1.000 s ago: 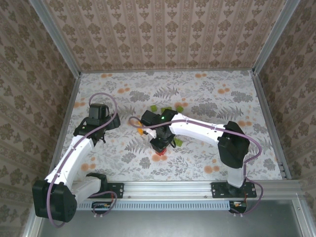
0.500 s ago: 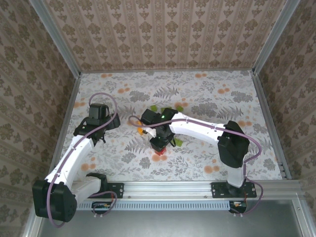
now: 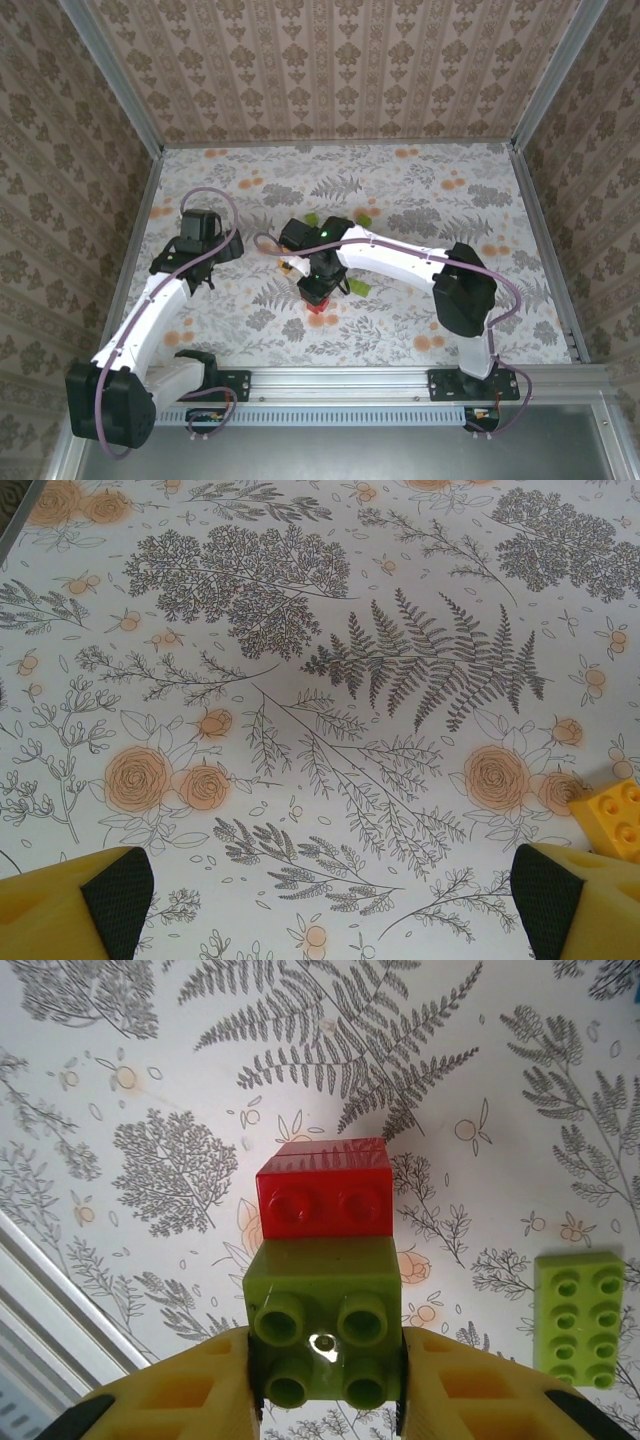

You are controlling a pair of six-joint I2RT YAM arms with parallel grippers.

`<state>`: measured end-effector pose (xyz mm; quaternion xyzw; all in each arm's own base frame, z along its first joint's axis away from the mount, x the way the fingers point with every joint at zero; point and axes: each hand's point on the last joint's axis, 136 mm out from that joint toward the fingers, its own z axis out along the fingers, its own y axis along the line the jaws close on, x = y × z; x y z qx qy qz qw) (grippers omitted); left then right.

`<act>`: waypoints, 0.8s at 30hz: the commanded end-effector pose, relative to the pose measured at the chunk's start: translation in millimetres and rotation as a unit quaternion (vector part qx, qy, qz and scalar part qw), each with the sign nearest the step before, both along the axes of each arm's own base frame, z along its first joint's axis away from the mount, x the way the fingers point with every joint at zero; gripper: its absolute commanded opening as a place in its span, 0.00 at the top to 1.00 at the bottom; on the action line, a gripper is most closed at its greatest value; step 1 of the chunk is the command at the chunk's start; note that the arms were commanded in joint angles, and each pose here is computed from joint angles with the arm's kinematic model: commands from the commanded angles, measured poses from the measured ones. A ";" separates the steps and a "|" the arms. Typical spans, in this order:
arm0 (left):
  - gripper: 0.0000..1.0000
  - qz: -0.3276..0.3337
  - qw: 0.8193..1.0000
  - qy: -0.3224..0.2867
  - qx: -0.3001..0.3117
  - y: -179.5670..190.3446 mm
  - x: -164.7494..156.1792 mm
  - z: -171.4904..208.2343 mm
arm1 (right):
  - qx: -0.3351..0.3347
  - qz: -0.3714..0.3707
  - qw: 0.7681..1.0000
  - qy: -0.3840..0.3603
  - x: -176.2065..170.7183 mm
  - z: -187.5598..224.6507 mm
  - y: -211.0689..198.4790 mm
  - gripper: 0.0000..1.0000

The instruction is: Assemble a carrot with lego

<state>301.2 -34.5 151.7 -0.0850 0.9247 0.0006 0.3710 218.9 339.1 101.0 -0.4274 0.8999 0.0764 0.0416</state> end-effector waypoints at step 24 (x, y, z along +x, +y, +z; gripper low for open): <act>0.05 -0.007 1.000 -0.007 0.012 -1.4 3.1 11.7 | 0.040 -0.011 0.995 -0.088 8.3 71.7 -29.4 0.28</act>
